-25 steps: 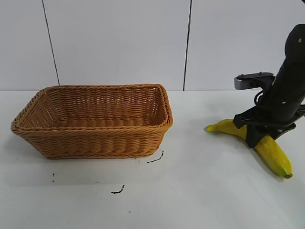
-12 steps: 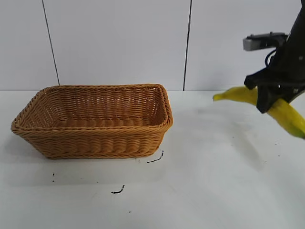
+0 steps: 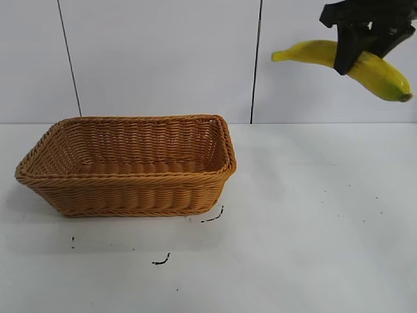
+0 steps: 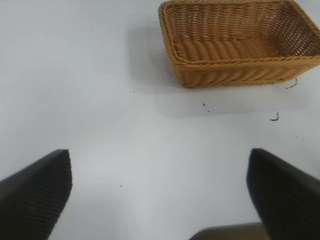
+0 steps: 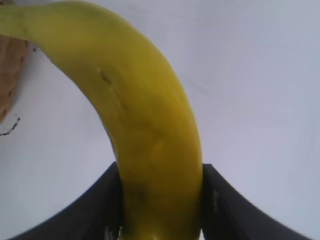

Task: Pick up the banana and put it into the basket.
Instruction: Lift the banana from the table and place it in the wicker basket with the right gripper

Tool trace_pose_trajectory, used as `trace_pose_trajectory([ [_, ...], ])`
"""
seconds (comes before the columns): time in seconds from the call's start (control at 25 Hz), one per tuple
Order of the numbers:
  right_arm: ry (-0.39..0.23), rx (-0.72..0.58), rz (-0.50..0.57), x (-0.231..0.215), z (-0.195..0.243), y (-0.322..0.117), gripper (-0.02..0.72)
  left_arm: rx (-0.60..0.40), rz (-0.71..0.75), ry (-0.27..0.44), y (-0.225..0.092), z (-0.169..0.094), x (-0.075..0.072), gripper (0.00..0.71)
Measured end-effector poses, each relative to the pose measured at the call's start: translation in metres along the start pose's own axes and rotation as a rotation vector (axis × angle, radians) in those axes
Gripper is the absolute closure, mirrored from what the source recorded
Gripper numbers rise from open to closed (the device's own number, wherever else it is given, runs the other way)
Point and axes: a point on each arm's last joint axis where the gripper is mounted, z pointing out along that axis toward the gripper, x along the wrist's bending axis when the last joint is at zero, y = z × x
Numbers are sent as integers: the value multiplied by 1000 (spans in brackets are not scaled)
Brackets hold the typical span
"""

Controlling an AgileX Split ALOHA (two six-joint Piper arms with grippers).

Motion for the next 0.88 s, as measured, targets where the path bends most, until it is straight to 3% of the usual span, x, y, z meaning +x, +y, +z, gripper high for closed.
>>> trace_pose_trajectory([
  [0.24,14,-55,-152,47,17,43,401,0,0,0,0,0,0,20],
  [0.52,59,-185,-518,139,36,83,401,0,0,0,0,0,0,20],
  [0.88,112,-311,-848,246,90,81,401,0,0,0,0,0,0,20],
])
